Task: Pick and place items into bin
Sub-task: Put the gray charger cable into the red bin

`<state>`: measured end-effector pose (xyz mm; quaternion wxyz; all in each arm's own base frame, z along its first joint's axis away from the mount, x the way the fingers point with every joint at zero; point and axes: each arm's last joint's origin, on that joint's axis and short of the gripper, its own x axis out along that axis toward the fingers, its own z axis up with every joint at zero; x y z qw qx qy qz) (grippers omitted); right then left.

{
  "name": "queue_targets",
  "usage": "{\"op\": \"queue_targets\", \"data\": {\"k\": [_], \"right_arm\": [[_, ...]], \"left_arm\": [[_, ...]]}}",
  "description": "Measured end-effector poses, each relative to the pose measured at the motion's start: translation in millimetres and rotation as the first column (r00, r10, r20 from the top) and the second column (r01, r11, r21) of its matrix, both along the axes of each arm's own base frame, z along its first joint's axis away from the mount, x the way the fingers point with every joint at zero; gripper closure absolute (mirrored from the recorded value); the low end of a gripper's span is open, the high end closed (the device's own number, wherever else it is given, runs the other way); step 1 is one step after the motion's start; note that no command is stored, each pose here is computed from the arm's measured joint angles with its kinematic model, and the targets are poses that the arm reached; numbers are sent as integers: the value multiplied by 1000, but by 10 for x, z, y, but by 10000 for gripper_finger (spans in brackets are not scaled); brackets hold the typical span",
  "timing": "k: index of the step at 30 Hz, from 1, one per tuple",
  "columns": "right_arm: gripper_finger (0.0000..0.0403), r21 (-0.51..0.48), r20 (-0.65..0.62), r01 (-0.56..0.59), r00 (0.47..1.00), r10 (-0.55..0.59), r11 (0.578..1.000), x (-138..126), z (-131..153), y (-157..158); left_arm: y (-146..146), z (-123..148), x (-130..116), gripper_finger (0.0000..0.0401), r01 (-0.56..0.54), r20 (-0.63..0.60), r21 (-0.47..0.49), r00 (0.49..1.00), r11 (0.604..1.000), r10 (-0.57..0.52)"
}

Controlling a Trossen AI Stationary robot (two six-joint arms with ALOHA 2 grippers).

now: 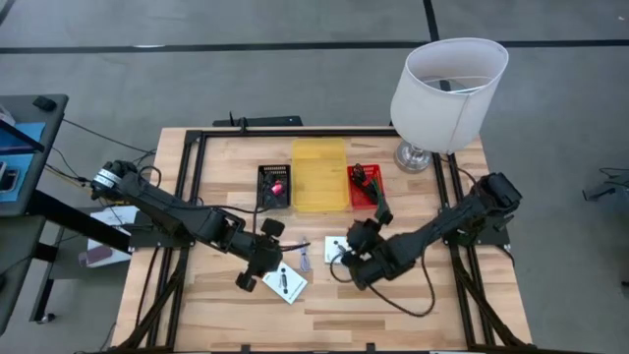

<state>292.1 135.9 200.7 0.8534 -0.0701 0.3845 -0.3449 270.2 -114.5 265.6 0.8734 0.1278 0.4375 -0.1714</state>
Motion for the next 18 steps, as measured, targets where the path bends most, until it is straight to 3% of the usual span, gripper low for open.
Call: {"op": "queue_targets", "data": {"k": [4, 10, 14, 18], "right_arm": [[283, 3, 40, -52, 998, 52, 999, -69, 8, 187], [283, 7, 45, -127, 991, 126, 992, -211, 8, 417], [283, -34, 26, -159, 987, 160, 987, -300, 9, 492], [283, -66, 5, -166, 986, 166, 984, -365, 8, 511]], "left_arm": [[28, -254, -22, 253, 0, -1, -13, 1000, 1000, 0], [70, -548, -129, 253, 71, -48, 54, 996, 996, -69], [96, -621, -155, 253, 135, -45, 142, 991, 981, -129], [104, -579, -86, 253, 198, 41, 222, 976, 955, -212]]}}
